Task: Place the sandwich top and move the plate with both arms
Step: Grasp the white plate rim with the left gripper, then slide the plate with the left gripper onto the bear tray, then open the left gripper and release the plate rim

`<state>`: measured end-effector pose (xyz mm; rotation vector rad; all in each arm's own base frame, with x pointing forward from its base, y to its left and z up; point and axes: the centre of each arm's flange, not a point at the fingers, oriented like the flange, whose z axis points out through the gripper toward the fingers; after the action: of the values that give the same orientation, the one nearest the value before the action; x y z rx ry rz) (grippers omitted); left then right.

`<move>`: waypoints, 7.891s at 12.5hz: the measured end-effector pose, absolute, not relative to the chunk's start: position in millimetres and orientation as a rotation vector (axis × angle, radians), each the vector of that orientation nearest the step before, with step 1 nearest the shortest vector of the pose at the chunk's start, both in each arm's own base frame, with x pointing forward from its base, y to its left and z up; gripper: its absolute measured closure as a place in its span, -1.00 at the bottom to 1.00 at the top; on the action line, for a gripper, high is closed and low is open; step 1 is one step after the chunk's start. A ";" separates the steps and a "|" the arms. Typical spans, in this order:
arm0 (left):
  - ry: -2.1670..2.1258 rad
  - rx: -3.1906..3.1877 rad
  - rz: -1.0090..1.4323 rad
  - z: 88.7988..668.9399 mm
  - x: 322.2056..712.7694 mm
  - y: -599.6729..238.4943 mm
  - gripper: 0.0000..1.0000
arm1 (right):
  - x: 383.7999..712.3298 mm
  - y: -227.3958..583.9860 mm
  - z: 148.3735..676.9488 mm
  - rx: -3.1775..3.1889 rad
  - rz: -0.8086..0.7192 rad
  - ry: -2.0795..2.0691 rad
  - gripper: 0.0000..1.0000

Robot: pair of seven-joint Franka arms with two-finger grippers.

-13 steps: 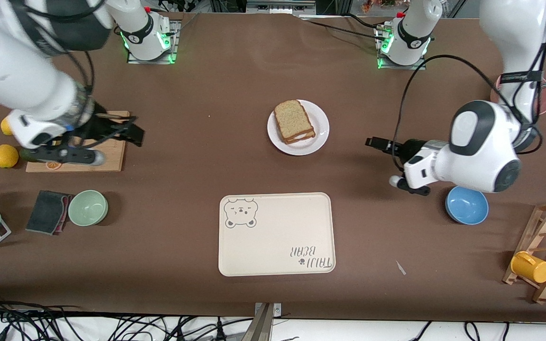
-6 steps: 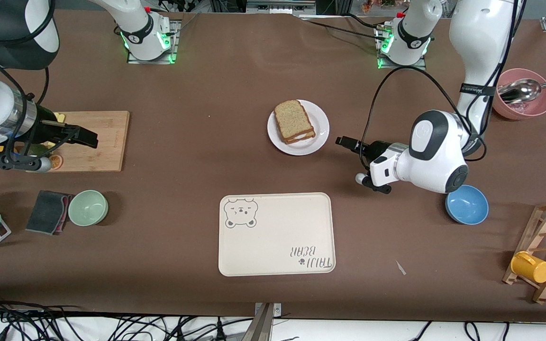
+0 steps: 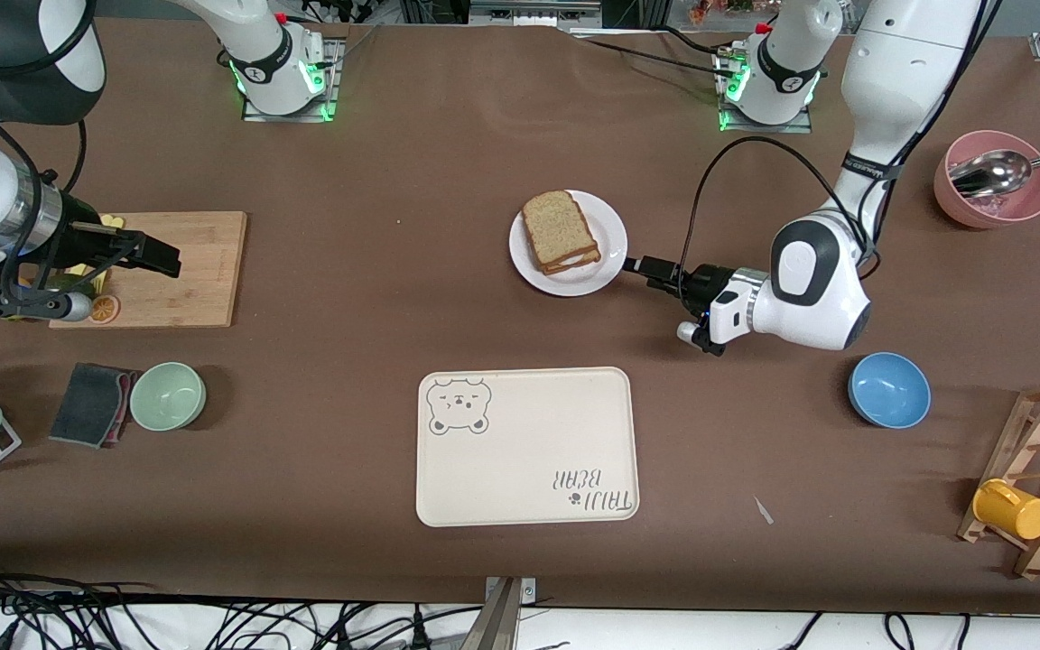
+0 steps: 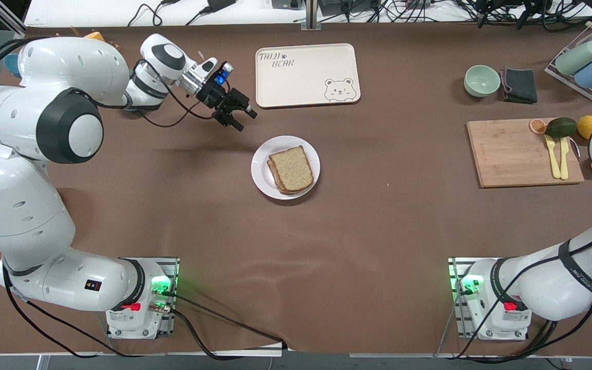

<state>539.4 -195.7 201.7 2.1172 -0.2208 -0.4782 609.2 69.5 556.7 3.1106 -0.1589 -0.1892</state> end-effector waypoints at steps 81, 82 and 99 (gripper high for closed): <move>-0.008 2.110 0.093 125.8 733.2 -236.5 0.91 | 592.9 35.6 553.5 3.171 -0.081 -0.103 -1.00; -0.008 2.110 0.089 123.7 732.0 -238.6 0.91 | 592.7 38.2 553.6 3.168 -0.080 -0.094 -1.00; -0.180 2.281 -0.034 244.3 747.7 -222.9 -1.00 | 587.3 30.0 574.7 3.097 -0.091 0.033 -1.00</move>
<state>747.7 -222.9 244.3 2.2814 -0.1797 -0.0335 587.3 30.0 574.7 3.0970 0.0328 -0.0914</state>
